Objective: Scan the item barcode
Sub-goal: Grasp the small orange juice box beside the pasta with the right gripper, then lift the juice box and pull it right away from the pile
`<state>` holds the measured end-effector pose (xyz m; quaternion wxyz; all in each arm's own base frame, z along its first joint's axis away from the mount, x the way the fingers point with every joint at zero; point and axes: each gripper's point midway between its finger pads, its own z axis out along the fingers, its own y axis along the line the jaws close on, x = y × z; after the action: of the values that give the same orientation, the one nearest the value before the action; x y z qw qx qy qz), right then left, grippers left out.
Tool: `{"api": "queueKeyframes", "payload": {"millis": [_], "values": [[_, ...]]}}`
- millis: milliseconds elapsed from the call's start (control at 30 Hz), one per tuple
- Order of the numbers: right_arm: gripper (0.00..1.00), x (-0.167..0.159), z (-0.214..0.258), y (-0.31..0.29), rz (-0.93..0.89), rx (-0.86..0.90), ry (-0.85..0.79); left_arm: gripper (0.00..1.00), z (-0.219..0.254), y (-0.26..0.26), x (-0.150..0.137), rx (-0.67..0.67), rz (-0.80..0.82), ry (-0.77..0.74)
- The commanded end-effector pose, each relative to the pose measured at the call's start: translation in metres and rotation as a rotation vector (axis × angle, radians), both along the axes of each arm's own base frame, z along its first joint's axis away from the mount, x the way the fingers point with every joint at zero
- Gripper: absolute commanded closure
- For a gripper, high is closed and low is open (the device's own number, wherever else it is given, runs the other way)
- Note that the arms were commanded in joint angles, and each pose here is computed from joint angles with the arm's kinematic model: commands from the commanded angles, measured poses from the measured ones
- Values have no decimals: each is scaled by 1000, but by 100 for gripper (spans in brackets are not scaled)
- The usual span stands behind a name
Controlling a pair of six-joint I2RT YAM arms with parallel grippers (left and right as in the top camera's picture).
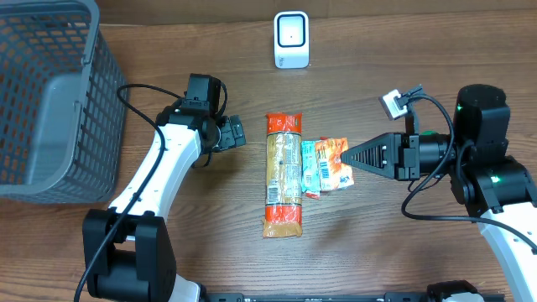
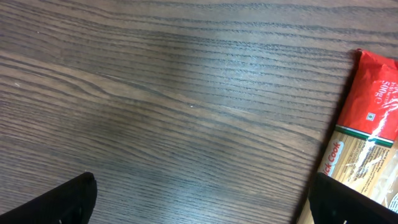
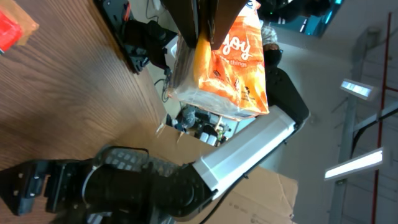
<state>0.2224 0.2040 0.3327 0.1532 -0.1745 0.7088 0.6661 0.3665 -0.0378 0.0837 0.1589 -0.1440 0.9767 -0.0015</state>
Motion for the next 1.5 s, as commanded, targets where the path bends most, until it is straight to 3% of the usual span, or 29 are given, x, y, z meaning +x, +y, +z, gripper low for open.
{"api": "queueKeyframes", "payload": {"millis": [0, 700, 1000, 1167, 1333, 1467], "values": [[96, -3, 10, -1, 8, 17, 58, 0, 7, -1, 3, -6, 2, -22], [96, -2, 17, -1, 11, 28, 45, 0, 7, -1, 3, -6, 2, -22], [96, 2, 0, -1, -27, -10, -53, 0, 7, -1, 3, -6, 2, -22], [96, 30, -62, -18, -269, -278, 11, 0, 7, -1, 3, -6, 2, -22], [96, 47, -133, -72, -550, -693, 127, 0, 7, -1, 3, -6, 2, -22], [96, 45, -158, -94, -595, -845, 129, 0, 7, -1, 3, -6, 2, -22]]}}
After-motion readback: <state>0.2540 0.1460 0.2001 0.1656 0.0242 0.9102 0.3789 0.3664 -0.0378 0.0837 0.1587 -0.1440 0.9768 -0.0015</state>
